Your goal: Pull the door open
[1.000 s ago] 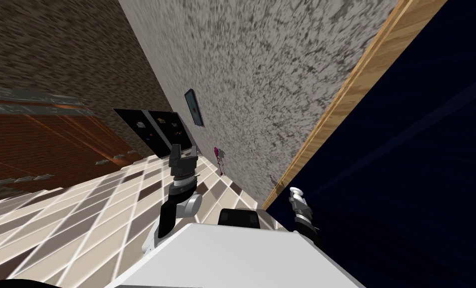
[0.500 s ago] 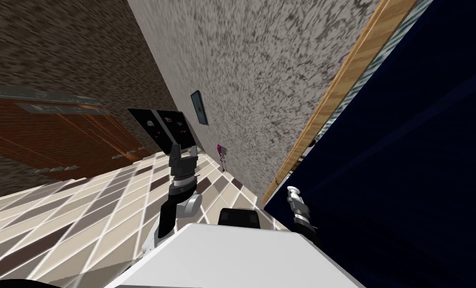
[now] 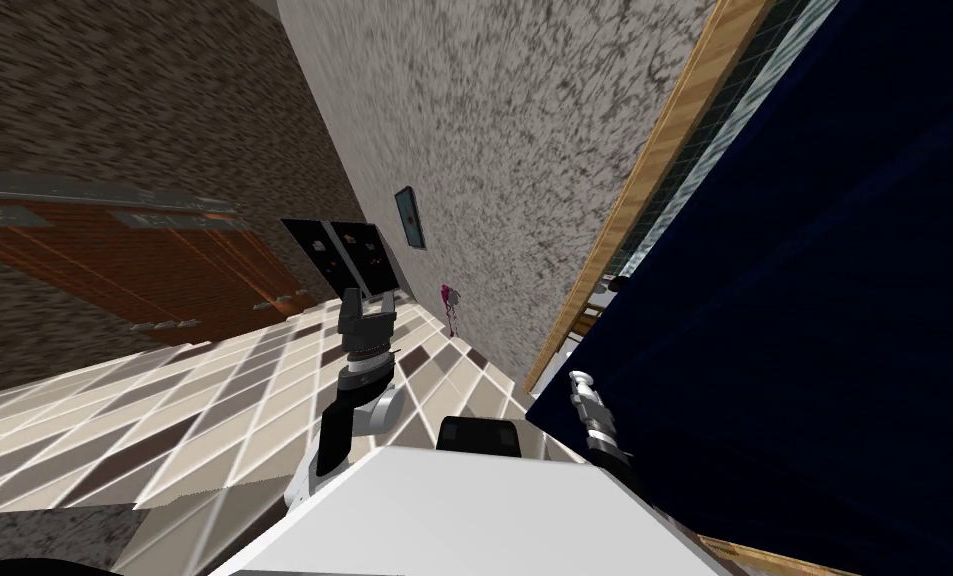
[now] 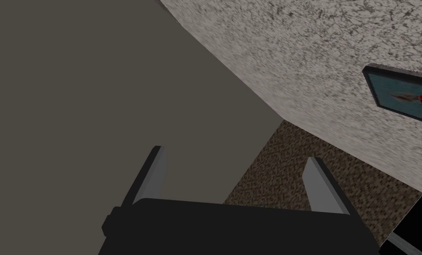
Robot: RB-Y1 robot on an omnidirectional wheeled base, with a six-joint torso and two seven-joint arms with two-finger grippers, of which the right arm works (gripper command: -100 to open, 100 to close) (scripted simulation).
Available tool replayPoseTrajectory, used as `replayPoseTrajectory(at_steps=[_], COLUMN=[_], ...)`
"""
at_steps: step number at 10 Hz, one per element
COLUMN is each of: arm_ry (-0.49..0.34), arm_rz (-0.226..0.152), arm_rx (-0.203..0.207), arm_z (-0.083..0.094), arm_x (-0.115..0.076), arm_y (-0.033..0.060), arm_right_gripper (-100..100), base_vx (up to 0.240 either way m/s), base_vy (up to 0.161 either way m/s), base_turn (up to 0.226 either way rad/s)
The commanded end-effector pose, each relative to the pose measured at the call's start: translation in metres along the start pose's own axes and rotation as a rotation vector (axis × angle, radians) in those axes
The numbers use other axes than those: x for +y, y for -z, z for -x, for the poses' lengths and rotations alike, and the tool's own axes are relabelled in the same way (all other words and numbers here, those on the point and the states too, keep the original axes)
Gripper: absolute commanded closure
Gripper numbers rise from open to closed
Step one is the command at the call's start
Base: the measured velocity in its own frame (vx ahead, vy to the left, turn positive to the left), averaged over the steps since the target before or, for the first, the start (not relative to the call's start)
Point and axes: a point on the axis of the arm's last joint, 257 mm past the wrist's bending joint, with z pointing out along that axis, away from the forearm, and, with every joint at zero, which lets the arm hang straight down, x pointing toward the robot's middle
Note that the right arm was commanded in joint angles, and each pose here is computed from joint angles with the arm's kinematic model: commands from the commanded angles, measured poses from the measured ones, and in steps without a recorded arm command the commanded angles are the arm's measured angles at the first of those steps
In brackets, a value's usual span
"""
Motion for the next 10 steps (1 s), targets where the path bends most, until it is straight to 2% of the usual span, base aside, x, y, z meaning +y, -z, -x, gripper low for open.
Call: replayPoseTrajectory(at_steps=[1,2,3,9,10], arm_ry=[0.0,0.0,0.0,-0.002,0.0], arm_rz=[0.0,-0.039,-0.046,-0.172,-0.16], arm_rx=[0.0,-0.004,-0.004,0.001,-0.003], arm_z=[0.0,0.002,0.001,-0.001,-0.001], arm_x=[0.0,-0.01,-0.012,-0.04,-0.038], arm_y=[0.0,0.0057,0.0066,0.0239,0.0217], arm_right_gripper=[100,100,100,100,100], base_vx=[-0.102,-0.158,-0.213,-0.232,-0.116], base_vy=[0.01,-0.034,-0.02,-0.016,-0.011], base_turn=[0.018,0.069,0.067,0.055,0.022])
